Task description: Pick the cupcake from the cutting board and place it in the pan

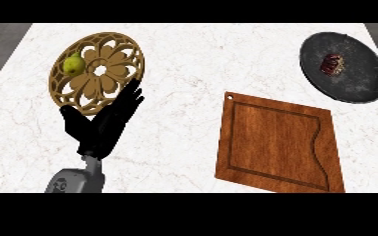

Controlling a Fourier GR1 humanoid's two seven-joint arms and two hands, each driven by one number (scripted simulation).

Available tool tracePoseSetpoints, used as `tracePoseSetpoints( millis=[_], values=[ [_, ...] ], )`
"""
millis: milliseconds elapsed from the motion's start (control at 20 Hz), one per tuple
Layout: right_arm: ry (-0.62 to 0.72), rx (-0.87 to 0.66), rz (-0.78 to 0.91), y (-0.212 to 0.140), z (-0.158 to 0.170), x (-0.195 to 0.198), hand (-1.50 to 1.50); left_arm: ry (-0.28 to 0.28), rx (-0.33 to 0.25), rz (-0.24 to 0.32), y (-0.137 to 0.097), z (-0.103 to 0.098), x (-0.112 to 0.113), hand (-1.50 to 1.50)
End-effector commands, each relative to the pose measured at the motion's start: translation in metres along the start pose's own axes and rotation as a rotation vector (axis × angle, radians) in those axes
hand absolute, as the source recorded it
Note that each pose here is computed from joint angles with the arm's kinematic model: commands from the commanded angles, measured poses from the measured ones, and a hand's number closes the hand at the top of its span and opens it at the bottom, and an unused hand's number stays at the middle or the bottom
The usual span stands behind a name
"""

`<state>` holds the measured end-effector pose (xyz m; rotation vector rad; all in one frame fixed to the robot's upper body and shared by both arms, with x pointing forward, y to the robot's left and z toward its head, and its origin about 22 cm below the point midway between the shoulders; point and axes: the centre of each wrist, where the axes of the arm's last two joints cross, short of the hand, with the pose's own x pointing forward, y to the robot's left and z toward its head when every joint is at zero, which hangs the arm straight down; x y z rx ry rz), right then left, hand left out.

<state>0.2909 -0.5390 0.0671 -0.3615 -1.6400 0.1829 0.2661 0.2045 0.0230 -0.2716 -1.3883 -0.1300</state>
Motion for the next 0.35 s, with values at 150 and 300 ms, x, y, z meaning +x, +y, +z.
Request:
tracePoseSetpoints(
  millis=[150,300],
  values=[
    [-0.057,0.071,-0.053,-0.015,0.016,-0.003,-1.50,0.009,0.006,-0.013,0.002,0.005,-0.008,0.00],
    [-0.070,0.110,-0.068,-0.011,0.021,-0.012,-1.50,0.008,-0.005,0.015,-0.003,-0.001,-0.001,0.00]
  ],
)
